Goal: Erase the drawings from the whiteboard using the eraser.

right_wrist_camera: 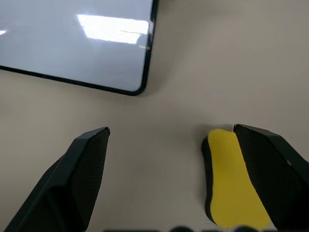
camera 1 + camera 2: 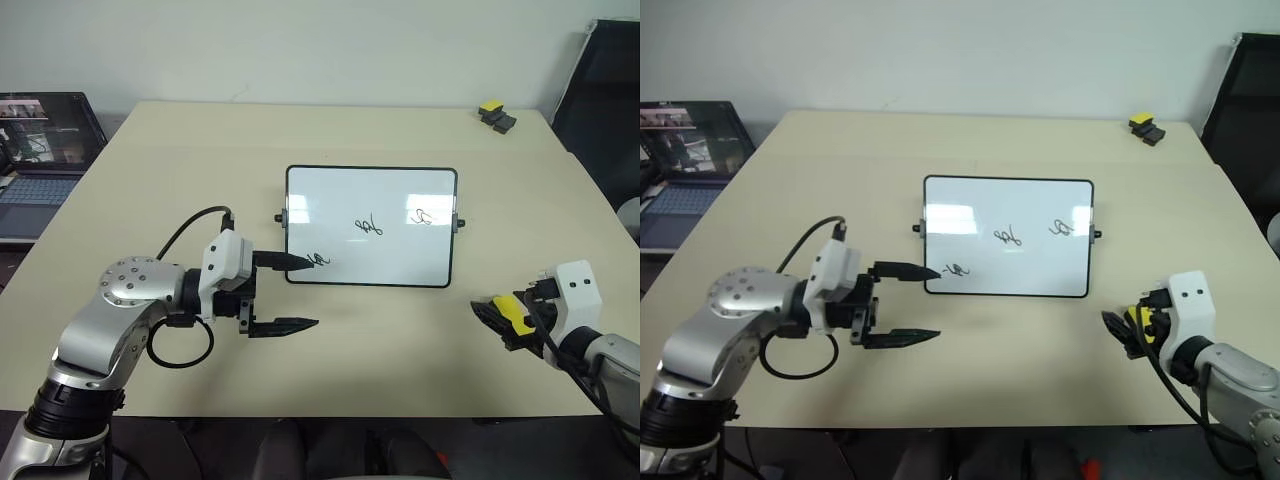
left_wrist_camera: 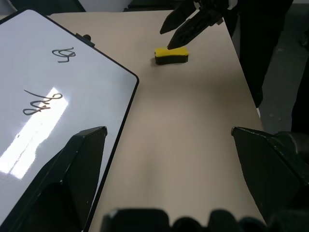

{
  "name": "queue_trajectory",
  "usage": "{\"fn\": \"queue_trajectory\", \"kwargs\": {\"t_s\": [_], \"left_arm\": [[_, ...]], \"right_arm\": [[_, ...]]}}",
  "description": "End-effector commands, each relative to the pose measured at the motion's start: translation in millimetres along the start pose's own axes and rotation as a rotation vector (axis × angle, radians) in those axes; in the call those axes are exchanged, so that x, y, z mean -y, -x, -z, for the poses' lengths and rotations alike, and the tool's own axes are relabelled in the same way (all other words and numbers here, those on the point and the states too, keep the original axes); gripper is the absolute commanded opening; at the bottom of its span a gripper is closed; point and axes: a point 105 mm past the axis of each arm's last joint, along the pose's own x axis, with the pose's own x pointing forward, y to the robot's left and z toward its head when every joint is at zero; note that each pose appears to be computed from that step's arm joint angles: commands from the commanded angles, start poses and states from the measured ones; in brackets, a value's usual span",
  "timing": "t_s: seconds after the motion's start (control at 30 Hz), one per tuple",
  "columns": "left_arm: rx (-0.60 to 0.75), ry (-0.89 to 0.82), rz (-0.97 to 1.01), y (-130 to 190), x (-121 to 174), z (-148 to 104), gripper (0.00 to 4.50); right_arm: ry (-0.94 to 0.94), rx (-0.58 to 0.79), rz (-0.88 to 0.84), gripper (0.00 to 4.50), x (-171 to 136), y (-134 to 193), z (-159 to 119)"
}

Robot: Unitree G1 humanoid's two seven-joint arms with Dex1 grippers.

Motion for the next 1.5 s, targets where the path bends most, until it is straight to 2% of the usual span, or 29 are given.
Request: {"fn": "queue_trajectory", "kwargs": {"t_s": [0.03, 0.43, 0.9, 1.5], "left_arm": [[0.012, -0.035, 0.004, -1.5, 1.0, -4.5, 4.5], [0.007, -0.031, 0.001, -7.4, 5.3, -1.5, 4.5], [0.014, -0.033, 0.002, -10.2, 4.2, -3.2, 4.5], [0.014, -0.027, -0.009, -11.4, 6.0, -3.8, 4.5]], "right_arm": [[0.031, -0.016, 0.032, 4.46, 10.7, -1.7, -0.8], [0.007, -0.074, 0.06, 4.46, 38.7, -20.4, 13.9], [0.0, -0.132, 0.006, 4.46, 57.1, -33.0, 2.8], [-0.006, -0.172, -0.029, 4.46, 55.8, -44.0, 7.8]]}}
